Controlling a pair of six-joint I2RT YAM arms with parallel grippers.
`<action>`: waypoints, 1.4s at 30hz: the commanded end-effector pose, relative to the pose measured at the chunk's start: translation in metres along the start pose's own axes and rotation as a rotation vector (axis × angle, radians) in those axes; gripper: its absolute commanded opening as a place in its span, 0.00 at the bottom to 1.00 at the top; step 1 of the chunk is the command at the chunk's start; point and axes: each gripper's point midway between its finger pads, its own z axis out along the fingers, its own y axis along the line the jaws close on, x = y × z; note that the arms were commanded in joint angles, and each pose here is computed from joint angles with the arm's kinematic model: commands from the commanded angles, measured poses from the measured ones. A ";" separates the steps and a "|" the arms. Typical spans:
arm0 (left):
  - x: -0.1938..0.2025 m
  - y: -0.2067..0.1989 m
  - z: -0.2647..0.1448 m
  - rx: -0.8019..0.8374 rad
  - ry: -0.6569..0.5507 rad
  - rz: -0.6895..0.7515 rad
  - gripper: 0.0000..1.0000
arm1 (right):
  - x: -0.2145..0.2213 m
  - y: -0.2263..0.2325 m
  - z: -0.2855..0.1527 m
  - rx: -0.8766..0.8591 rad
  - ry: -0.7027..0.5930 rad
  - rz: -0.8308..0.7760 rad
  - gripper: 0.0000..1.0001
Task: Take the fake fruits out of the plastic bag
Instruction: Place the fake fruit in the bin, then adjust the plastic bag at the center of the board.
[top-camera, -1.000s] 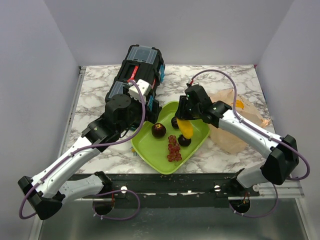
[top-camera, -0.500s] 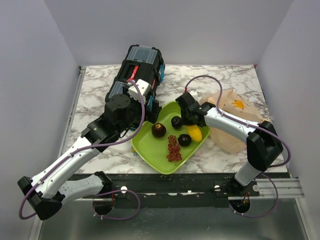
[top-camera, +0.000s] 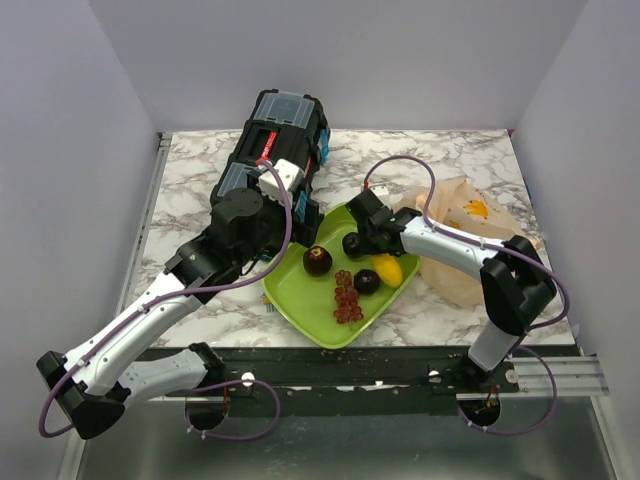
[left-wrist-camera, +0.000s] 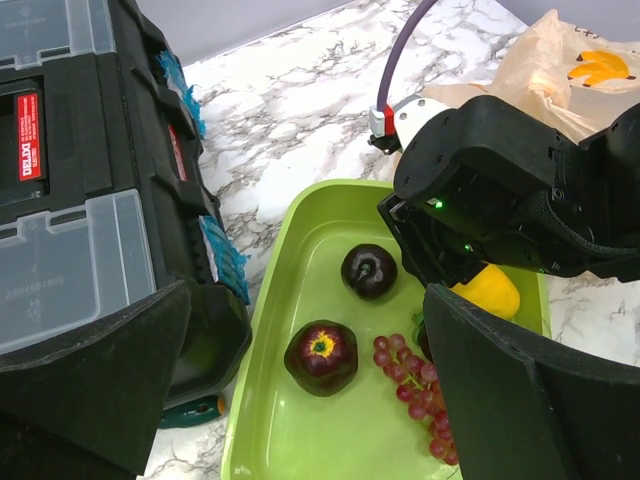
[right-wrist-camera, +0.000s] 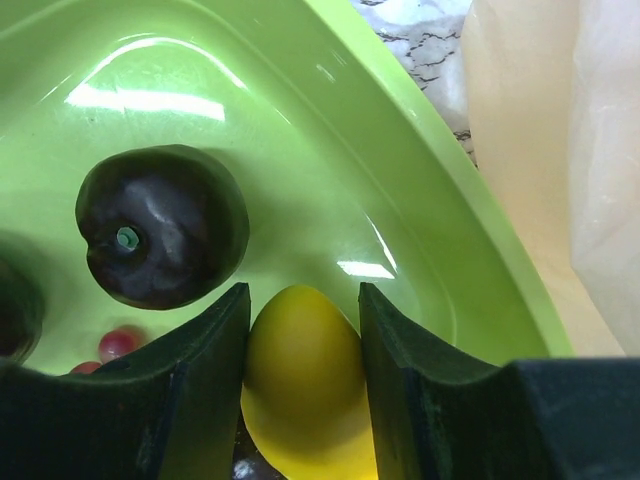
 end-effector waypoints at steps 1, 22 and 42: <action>0.002 -0.005 0.002 0.020 -0.003 -0.004 0.99 | -0.005 0.005 -0.001 -0.006 -0.022 -0.005 0.53; 0.034 -0.020 0.030 0.083 0.098 -0.004 0.98 | -0.064 -0.078 -0.180 -0.061 -0.346 0.243 0.60; 0.012 -0.172 0.142 0.400 0.227 -0.402 0.96 | -0.002 -0.177 -0.094 0.077 -0.049 0.799 0.41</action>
